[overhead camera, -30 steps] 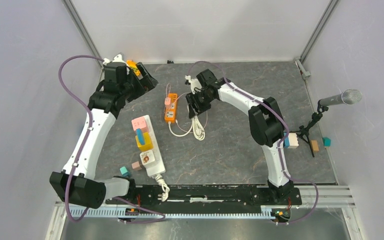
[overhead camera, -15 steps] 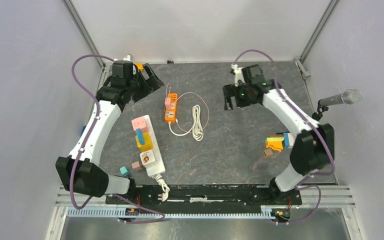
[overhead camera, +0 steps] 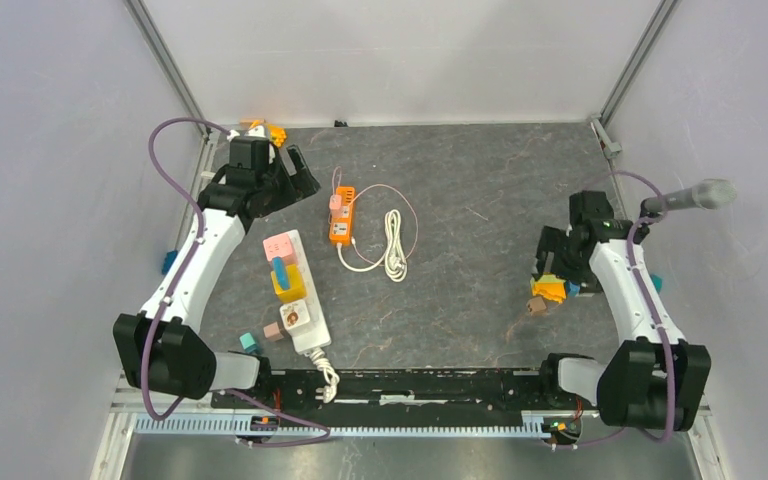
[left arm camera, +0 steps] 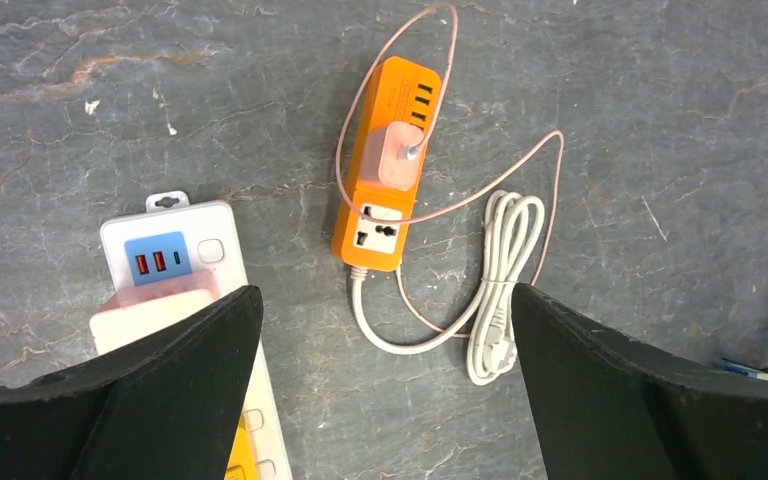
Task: Insert the plug
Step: Move the plug to the center of the board.
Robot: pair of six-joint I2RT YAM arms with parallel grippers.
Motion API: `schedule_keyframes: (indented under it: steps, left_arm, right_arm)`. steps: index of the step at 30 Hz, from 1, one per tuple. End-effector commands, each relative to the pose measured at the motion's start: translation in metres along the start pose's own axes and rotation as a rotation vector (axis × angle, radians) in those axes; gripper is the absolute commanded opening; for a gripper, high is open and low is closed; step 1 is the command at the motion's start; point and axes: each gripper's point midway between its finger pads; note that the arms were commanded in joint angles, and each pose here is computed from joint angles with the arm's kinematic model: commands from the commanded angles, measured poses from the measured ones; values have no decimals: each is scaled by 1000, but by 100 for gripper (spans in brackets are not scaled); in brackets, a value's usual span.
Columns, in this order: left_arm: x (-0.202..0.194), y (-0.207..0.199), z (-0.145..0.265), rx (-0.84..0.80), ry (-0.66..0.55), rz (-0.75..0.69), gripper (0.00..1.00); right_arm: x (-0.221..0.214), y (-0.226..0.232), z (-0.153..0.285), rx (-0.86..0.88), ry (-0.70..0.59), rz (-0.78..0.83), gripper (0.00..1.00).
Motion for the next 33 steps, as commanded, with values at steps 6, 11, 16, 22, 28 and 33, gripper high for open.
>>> schedule_keyframes:
  steps: [6, 11, 16, 22, 28, 33]
  left_arm:
    - [18, -3, 10, -24, -87, -37, 100]
    - [25, -5, 15, -23, -85, -64, 100]
    - [25, -6, 19, -22, -84, -50, 100]
    - [18, -9, 22, -44, -69, -20, 100]
    - [13, -9, 25, -46, -37, -8, 100]
    - [10, -13, 20, -56, -8, 21, 100]
  right_arm:
    - [-46, -52, -41, -135, 130, -234, 98]
    - [-29, -39, -60, -56, 86, -231, 98]
    - [-26, -14, -77, 74, 80, -213, 96]
    - [-12, 57, -96, 217, 125, -5, 91]
    - [10, 180, -90, 351, 91, 307, 85]
    - [6, 219, -77, 376, 55, 418, 86]
Point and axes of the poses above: each gripper's point midway between its finger pads, its own z axis back along the fingers, its own y axis along the line the jaws close on, x = y × z, and after that the axes turned 1 degree about -z, right-handed
